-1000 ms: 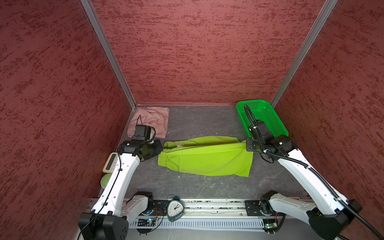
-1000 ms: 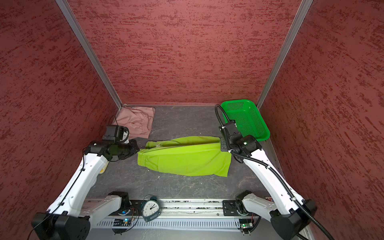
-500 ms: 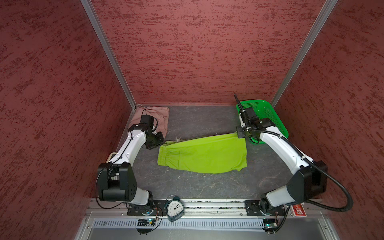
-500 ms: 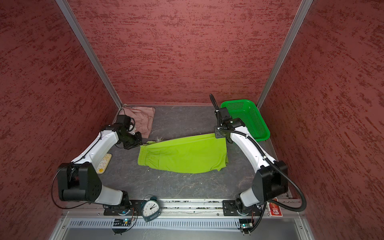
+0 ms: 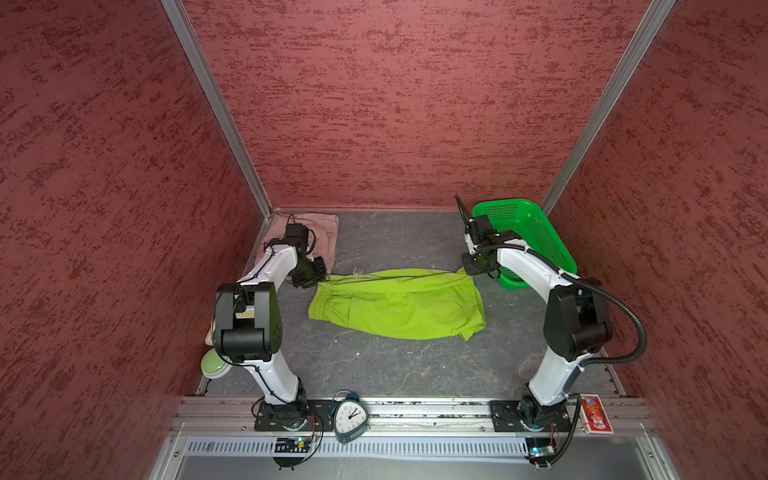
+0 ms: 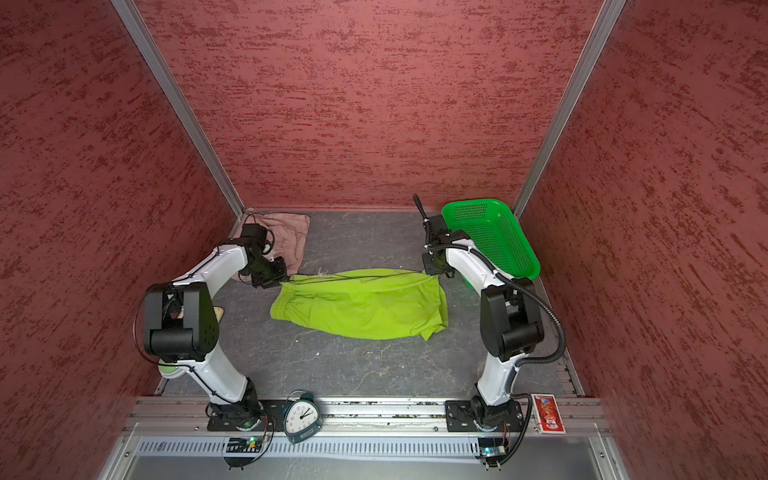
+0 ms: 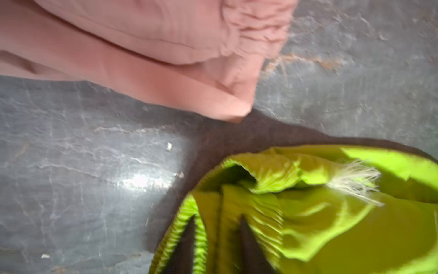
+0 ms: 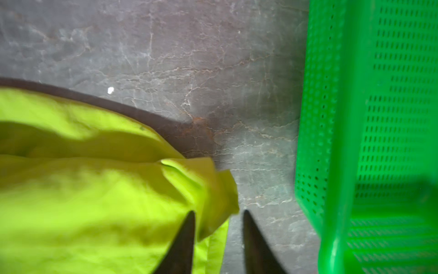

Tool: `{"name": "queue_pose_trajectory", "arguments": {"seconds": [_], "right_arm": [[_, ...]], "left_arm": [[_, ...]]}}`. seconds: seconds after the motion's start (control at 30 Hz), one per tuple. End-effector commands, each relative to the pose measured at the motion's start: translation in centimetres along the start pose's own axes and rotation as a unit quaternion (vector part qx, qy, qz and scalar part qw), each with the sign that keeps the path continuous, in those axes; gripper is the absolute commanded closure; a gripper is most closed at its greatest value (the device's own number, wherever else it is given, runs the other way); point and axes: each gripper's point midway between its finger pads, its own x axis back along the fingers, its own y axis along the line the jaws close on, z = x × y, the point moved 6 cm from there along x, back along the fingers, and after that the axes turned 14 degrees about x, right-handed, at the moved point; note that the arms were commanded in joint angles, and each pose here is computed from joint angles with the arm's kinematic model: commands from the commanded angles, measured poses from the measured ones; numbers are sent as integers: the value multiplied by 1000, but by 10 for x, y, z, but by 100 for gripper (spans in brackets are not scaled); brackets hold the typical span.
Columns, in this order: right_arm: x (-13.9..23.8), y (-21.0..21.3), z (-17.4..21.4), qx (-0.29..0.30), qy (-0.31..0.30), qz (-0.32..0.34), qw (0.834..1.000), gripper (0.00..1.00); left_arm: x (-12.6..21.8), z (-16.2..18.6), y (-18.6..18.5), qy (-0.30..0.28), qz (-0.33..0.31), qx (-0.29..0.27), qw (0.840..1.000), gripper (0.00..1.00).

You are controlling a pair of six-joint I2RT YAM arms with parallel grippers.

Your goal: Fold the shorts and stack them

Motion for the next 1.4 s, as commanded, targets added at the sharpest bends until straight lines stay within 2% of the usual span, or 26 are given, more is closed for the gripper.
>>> {"name": "queue_pose_trajectory", "arguments": {"seconds": [0.0, 0.03, 0.1, 0.2, 0.3, 0.4, 0.47, 0.53, 0.63, 0.7, 0.83, 0.93, 1.07, 1.23, 1.37], "right_arm": [[17, -3, -14, -9, -46, -13, 999, 41], [20, -1, -11, -14, -49, -22, 998, 36], [31, 0, -1, -31, -57, -35, 997, 31], [51, -3, 23, -82, -68, -48, 993, 29], [69, -8, 57, -146, -73, -62, 985, 30], [76, -5, 87, -179, -67, -66, 979, 36], [75, -1, 96, -180, -68, -73, 978, 44], [69, 8, 94, -172, -77, -111, 976, 58], [58, 21, 81, -160, -85, -154, 971, 75], [51, 27, 70, -152, -89, -163, 971, 78], [29, 40, 55, -137, -90, -184, 969, 84], [6, 47, 48, -125, -73, -193, 971, 86], [-15, 47, 36, -115, -66, -189, 973, 87], [-28, 43, 10, -106, -90, -179, 974, 87], [-35, 39, -17, -106, -114, -178, 972, 86]], "left_arm": [[-4, -12, -1, -17, 15, -1, 1000, 0], [-2, -13, -2, -17, 26, 3, 1000, 1], [7, -14, -7, -15, 61, 11, 998, 1], [39, -18, -19, -30, 119, 23, 992, 1], [81, -17, -25, -77, 137, 21, 987, 1], [118, -19, -20, -128, 122, 18, 984, 0], [134, -20, -21, -147, 109, 6, 983, 1], [142, -13, -34, -138, 139, -25, 980, 1], [136, 15, -65, -78, 209, -76, 972, 1], [123, 37, -77, -32, 229, -104, 967, 1], [81, 75, -81, 43, 204, -146, 967, 1], [52, 88, -79, 79, 182, -157, 968, 1], [31, 95, -83, 95, 174, -178, 964, 1], [23, 94, -95, 90, 179, -213, 956, 1], [7, 81, -102, 75, 168, -232, 955, 1]]}}
